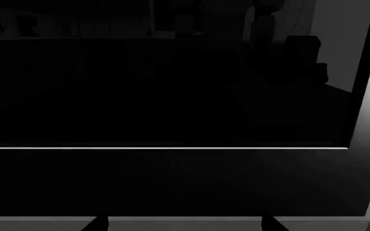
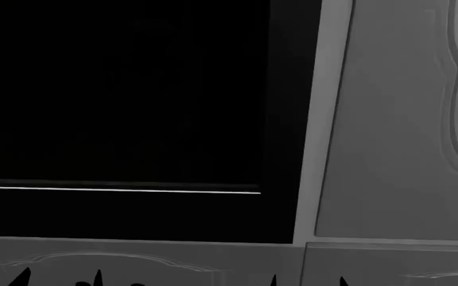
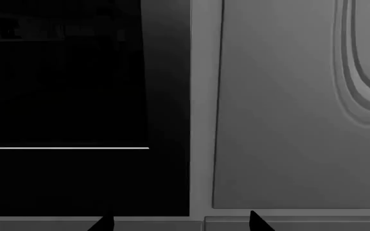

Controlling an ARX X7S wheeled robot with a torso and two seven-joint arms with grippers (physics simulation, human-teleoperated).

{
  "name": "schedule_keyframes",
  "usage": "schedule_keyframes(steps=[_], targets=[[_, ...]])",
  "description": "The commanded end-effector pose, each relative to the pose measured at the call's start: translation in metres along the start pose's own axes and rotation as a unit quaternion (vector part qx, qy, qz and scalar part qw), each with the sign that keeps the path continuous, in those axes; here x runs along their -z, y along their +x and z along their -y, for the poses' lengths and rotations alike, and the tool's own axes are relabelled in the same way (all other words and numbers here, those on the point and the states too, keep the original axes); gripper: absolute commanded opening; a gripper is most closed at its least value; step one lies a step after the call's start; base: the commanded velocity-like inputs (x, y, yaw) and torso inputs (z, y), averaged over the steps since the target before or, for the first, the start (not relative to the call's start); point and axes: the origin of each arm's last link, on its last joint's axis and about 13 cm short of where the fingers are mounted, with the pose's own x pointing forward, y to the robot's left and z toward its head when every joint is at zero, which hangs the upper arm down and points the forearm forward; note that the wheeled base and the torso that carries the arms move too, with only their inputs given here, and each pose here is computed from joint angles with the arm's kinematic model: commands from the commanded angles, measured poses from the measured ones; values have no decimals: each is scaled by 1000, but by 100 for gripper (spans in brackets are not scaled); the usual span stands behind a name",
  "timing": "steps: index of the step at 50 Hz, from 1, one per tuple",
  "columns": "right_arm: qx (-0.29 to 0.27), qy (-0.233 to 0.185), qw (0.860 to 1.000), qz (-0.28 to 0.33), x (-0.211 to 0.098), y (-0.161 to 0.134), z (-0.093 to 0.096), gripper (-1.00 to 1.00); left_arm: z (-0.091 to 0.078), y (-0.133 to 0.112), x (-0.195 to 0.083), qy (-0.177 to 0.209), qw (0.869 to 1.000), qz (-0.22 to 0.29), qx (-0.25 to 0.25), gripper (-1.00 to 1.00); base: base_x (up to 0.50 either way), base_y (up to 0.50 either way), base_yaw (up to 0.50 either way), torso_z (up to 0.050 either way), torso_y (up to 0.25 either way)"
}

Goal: Press the start button on the microwave

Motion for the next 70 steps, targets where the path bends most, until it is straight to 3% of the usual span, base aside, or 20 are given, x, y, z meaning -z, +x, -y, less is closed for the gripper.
schedule_keyframes(steps=[1, 29, 47, 70], targets=[[0, 0, 1000, 0, 0, 0, 0, 100, 0, 0, -1, 0, 1000, 0, 0, 100, 0, 0, 0, 0, 0], [-2, -1, 1000, 13, -2, -3, -2, 100, -4, -3, 0, 8, 1000, 2, -17, 100, 0, 0, 0, 0, 0], [-9, 14, 1000, 21, -4, -3, -2, 100, -4, -4, -1, -1, 1000, 1, -17, 100, 482, 0, 0, 0, 0], [-11, 21, 999, 32, -7, -5, -3, 100, -4, -3, -1, -2, 1000, 0, -18, 100, 51, 0, 0, 0, 0]])
